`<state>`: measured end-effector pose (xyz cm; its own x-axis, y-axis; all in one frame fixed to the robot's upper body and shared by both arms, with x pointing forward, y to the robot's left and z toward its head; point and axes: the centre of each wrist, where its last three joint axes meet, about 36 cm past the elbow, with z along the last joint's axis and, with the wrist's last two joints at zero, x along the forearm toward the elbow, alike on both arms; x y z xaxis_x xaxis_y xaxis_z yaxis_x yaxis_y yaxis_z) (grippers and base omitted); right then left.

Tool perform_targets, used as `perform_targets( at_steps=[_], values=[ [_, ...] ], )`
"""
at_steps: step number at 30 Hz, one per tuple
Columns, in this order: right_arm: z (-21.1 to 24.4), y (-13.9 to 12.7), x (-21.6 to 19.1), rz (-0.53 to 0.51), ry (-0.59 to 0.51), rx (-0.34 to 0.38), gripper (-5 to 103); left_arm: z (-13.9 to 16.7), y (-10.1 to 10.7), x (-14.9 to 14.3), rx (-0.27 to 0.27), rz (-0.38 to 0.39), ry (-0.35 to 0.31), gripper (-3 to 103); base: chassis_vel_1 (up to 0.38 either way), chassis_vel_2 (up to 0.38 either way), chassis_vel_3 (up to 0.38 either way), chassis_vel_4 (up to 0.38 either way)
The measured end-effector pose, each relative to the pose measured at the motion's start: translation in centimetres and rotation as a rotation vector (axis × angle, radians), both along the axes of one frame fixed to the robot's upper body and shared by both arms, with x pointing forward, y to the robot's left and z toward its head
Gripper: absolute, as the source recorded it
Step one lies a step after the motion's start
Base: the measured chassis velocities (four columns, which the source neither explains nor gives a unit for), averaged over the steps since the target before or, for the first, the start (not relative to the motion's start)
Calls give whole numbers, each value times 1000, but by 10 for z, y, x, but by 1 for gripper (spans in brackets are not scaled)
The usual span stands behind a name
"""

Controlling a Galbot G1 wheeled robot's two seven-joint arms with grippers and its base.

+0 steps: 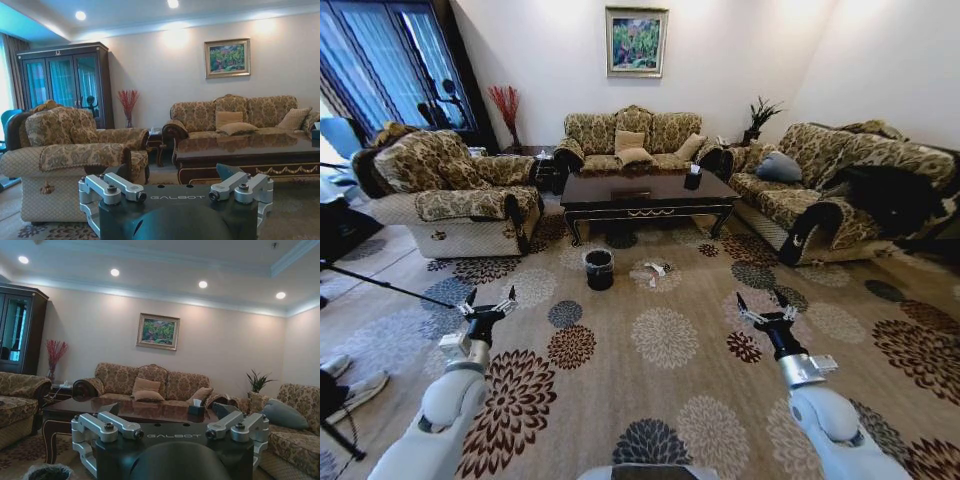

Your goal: Move to the front of the table and pick up the trash from the floor, then place it into the trash bin.

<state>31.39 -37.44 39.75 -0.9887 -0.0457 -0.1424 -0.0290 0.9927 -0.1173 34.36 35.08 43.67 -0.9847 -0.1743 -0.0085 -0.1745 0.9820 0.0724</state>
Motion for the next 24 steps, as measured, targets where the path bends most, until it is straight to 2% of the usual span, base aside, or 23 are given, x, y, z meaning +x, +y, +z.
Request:
perform_targets(
  at_steps=[24],
  values=[
    [-11, 11, 0, -6, 9, 14, 100, -4, -7, -3, -39, -25, 35, 100, 0, 0, 0, 0]
  ],
)
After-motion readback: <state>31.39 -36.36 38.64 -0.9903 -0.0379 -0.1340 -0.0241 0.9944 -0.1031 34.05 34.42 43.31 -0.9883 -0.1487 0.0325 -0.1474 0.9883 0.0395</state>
